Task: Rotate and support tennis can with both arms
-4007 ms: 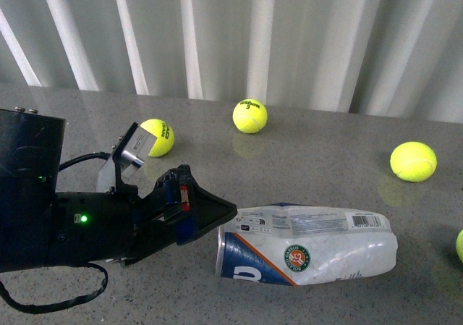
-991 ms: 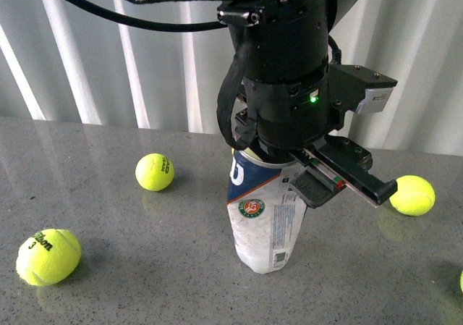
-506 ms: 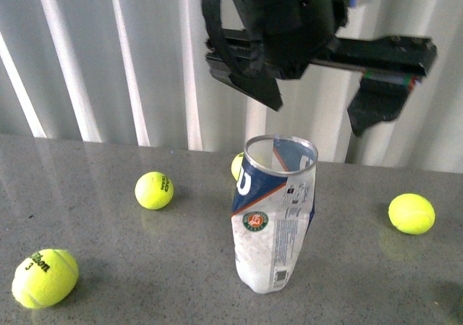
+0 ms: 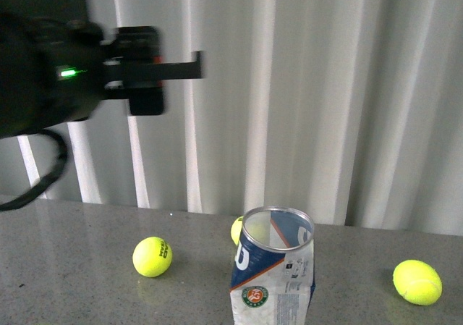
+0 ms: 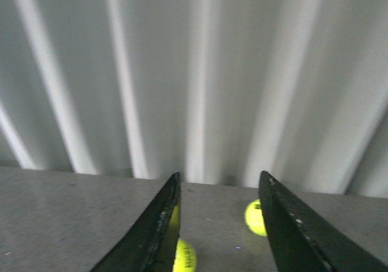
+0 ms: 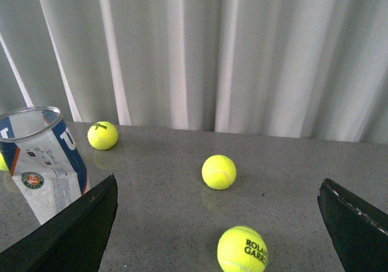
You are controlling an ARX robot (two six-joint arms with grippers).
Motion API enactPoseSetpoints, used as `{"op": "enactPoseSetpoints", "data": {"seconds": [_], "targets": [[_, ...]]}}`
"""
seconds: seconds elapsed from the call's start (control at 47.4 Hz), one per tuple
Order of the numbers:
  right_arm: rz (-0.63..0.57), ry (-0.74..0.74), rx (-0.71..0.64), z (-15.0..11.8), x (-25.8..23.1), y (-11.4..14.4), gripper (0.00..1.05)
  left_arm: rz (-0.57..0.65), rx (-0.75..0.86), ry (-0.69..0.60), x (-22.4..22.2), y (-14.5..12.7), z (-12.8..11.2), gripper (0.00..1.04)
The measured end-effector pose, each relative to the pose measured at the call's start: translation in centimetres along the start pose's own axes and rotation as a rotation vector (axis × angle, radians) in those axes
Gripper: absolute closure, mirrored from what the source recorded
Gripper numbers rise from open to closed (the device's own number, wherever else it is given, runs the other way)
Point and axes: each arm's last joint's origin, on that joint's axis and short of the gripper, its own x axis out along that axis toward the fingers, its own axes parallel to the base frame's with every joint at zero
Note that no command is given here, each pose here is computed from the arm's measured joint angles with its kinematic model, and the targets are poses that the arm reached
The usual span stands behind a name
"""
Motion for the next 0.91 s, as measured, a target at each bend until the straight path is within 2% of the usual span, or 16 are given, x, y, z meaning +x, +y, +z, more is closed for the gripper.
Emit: {"op": "enactPoseSetpoints", "data": {"seconds": [0.105, 0.232, 0.464, 0.907], "targets": [[0.004, 0.0, 0.0, 0.0, 0.0, 0.0, 0.07, 0.025, 0.011, 0.016, -2.3, 2.9, -2.0, 0.81], [0.001, 0.0, 0.0, 0.0, 0.0, 0.0, 0.07, 0.007, 0.028, 0.058, -4.5, 4.7, -4.3, 1.01], [0.002, 0.0, 0.0, 0.0, 0.0, 0.0, 0.07, 0.011, 0.031, 0.049, -8.8, 8.0, -6.0, 1.01], [0.001, 0.0, 0.0, 0.0, 0.0, 0.0, 0.07, -0.014, 0.029, 0.051, -13.9, 10.9, -8.0, 1.01]]}}
